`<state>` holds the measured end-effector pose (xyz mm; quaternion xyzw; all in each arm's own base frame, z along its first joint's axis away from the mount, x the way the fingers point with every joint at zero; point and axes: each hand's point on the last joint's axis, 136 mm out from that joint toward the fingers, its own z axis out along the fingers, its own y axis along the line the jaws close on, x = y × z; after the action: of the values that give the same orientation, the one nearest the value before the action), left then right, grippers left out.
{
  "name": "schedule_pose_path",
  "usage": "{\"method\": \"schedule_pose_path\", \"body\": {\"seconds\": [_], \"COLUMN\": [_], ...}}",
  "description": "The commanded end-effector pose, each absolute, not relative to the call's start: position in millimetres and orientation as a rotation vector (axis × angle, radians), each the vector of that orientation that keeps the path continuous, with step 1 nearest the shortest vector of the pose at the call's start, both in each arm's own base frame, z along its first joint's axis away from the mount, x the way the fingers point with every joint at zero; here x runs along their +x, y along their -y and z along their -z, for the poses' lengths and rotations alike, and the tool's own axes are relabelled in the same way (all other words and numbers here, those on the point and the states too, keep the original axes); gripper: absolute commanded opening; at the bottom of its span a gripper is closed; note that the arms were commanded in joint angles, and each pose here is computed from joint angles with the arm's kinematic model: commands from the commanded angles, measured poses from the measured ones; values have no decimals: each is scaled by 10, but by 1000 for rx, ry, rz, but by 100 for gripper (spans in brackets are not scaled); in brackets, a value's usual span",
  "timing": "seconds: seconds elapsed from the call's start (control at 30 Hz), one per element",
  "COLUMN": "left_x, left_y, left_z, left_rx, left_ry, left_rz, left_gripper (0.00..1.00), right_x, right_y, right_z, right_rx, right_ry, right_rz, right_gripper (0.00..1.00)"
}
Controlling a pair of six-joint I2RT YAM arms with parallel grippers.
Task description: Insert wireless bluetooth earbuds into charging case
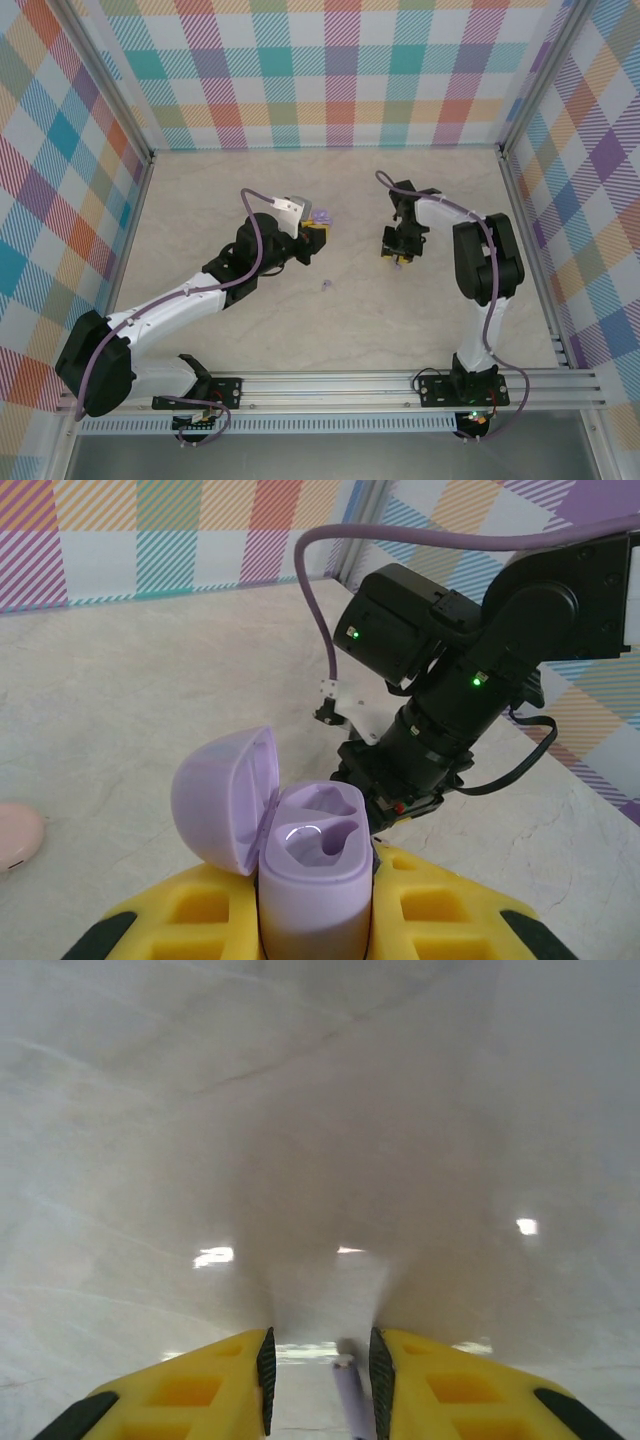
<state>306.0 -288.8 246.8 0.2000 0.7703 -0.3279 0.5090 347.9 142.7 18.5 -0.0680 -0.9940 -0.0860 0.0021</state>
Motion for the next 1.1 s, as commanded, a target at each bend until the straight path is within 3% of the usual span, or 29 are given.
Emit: {"method": "schedule_pose_path", "body": {"seconds": [0.0, 0.2, 0.53, 0.8, 1.07], "left_x": [3043, 3039, 3036, 3027, 3018], "left_y": [2877, 2870, 2871, 2869, 2861], "left_z": [-2575, -2581, -2587, -2589, -2568], "left_rx": [480, 479, 478, 479, 474], "left_ry": [-1827, -1828, -1827, -1829, -1832], "left_rz": [801, 799, 802, 807, 808], "left_gripper": [10, 10, 10, 10, 10], "right_x": [3413, 3372, 3447, 3551, 3537], "right_y": [-1694, -1932, -1897, -1437, -1248], "right_z": [-162, -231, -456, -352, -262], "right_rx": [-16, 228, 153, -124, -123], "right_ry": [3066, 3059, 3181, 3230, 3199], "right_rz": [334, 332, 343, -71, -262], "right_gripper": [32, 32, 26, 9, 6]}}
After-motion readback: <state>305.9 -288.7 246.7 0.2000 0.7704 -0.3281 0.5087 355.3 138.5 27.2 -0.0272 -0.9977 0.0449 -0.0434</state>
